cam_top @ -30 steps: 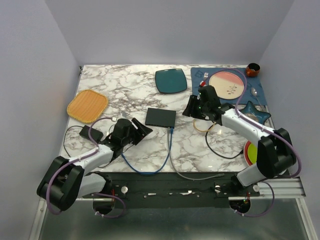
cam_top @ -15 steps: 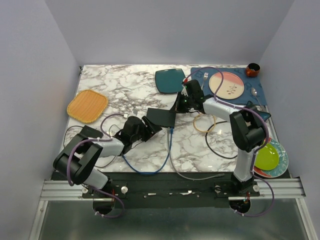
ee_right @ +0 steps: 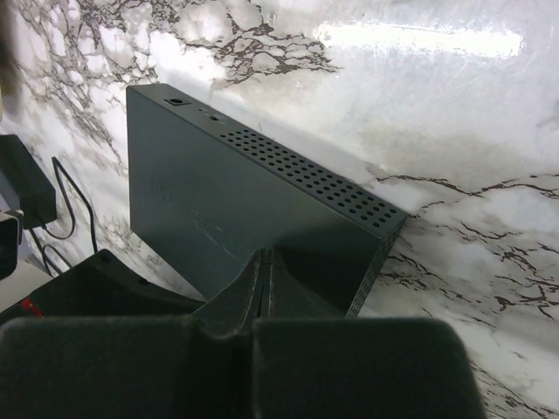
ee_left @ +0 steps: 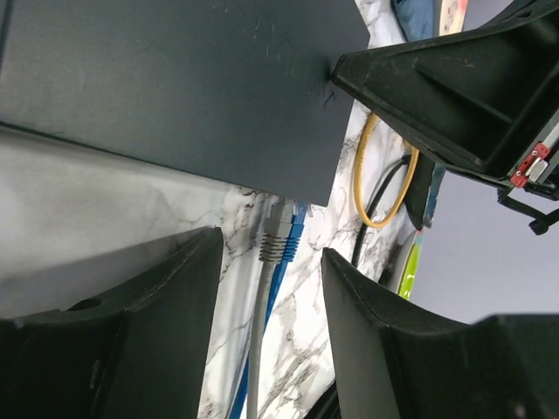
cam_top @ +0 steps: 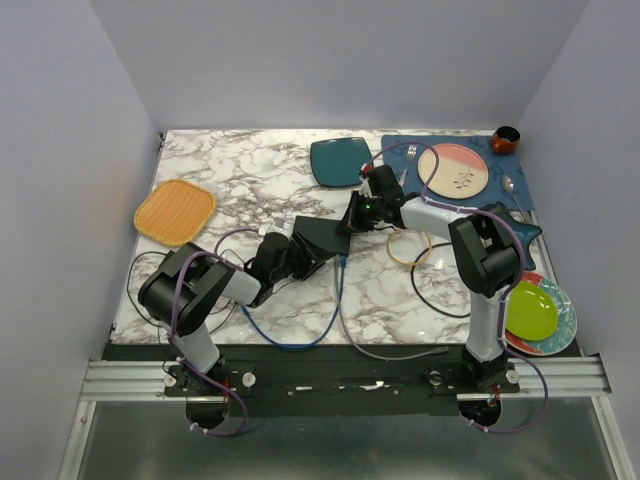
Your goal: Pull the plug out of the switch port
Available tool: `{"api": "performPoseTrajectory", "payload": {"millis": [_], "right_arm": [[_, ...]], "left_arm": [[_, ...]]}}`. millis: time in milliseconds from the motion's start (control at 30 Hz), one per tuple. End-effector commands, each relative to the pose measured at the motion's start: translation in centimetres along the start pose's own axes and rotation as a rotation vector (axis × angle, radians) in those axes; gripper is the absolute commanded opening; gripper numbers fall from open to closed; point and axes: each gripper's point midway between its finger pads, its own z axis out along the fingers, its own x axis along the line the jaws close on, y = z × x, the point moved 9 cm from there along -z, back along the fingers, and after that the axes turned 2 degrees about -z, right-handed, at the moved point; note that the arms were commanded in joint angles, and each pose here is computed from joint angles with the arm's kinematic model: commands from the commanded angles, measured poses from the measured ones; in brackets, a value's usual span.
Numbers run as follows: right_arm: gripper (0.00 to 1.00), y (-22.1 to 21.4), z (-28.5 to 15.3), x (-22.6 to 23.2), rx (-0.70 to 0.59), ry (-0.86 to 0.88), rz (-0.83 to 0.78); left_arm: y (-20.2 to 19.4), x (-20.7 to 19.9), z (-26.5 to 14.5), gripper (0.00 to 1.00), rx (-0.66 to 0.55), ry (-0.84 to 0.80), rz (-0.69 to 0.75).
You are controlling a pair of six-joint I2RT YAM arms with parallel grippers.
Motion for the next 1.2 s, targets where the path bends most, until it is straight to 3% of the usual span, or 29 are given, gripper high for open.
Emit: {"api": "performPoseTrajectory", "payload": {"millis": [0, 733, 1167], "right_arm": [[0.01, -0.7, 1.1, -0.4, 0.028, 0.008, 0.011], [0.01, -2.1, 1.8, -1.7, 0.059, -0.023, 0.042], [0.01, -2.0, 1.8, -1.7, 0.056, -0.021, 0.048]], "left_arm": [[0.1, -1.0, 0.7, 0.60, -0.008, -0.063, 0.008], [-0.9, 0.0, 2.2, 0.49, 0.004, -0.122, -0.040], [-0.7, 0.6, 3.0, 0.41, -0.009, -0.019, -0.055]]}}
